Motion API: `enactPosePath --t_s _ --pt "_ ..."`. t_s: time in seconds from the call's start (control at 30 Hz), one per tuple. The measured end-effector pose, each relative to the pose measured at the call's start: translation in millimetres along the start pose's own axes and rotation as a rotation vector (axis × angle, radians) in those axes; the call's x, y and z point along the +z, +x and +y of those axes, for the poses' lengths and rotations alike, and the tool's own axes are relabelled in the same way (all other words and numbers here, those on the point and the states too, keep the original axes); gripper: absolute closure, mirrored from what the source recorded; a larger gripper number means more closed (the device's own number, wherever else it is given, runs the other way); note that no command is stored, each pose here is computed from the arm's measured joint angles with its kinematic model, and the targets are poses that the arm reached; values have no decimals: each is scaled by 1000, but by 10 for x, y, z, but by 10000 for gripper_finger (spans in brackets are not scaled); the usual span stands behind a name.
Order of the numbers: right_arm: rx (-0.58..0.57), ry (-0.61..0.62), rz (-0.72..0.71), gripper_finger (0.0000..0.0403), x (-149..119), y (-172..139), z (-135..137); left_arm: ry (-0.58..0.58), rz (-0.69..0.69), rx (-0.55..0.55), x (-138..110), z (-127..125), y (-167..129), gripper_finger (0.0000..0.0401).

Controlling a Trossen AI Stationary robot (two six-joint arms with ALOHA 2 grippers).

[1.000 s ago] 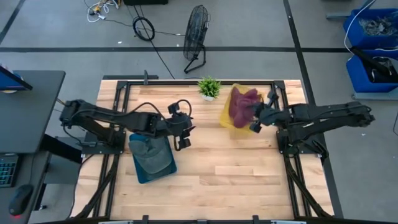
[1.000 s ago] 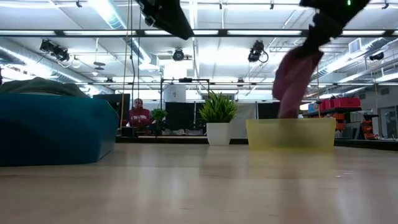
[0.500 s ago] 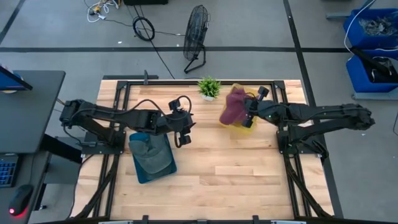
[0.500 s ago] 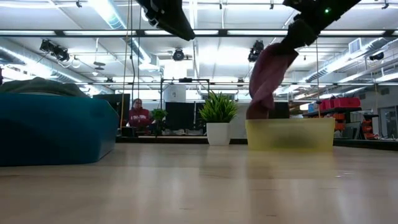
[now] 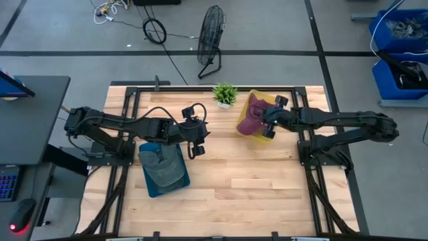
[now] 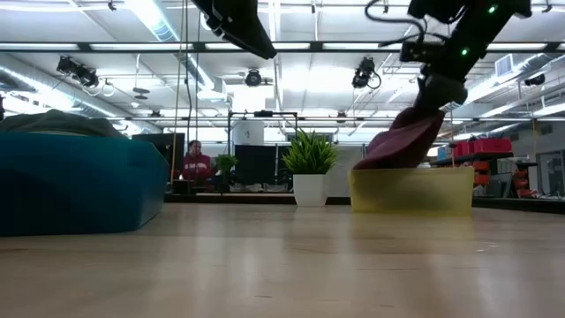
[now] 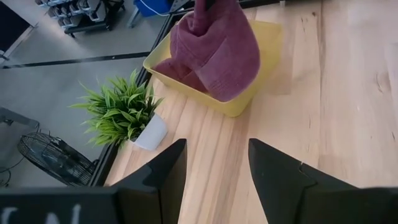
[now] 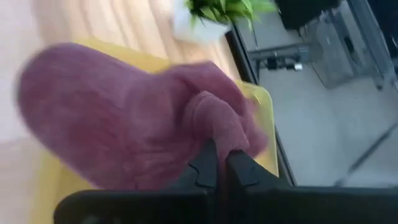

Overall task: Pick & Place hat
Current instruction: Put the red cap into the yellow bin

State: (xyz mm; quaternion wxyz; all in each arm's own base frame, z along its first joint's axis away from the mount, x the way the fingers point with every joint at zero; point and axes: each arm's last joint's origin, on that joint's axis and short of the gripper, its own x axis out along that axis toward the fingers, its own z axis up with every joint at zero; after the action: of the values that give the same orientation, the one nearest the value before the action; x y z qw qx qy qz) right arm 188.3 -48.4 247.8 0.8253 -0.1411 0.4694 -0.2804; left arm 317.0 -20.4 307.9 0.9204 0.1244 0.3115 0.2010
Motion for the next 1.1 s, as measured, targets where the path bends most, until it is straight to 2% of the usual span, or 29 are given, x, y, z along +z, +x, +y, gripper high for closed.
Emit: enactPosePath --t_s 0.17,0.23,0.33,0.53,0.73,0.8,0.97,1.03,1.1 --pt "-102 58 112 397 -24 215 -88 -2 1 2 0 8 5 224" --pt "-109 74 152 391 -34 304 -97 -3 1 3 0 11 6 224" --pt "-70 69 193 370 -45 405 -81 -2 1 3 0 11 6 224" --pt "-38 61 228 301 -59 491 -73 -3 1 3 0 9 5 224" --pt "109 -2 234 254 -71 553 -56 -4 1 3 -1 10 7 224" --pt "65 -65 257 251 -83 583 -78 -18 1 3 -1 9 6 224" --pt "-146 -210 329 249 -102 614 -207 -61 1 3 0 10 7 224" --pt "-154 -237 339 249 -79 604 -262 -71 1 3 0 10 7 224" --pt "-112 -237 313 249 -32 595 -312 -94 1 3 0 10 7 224"
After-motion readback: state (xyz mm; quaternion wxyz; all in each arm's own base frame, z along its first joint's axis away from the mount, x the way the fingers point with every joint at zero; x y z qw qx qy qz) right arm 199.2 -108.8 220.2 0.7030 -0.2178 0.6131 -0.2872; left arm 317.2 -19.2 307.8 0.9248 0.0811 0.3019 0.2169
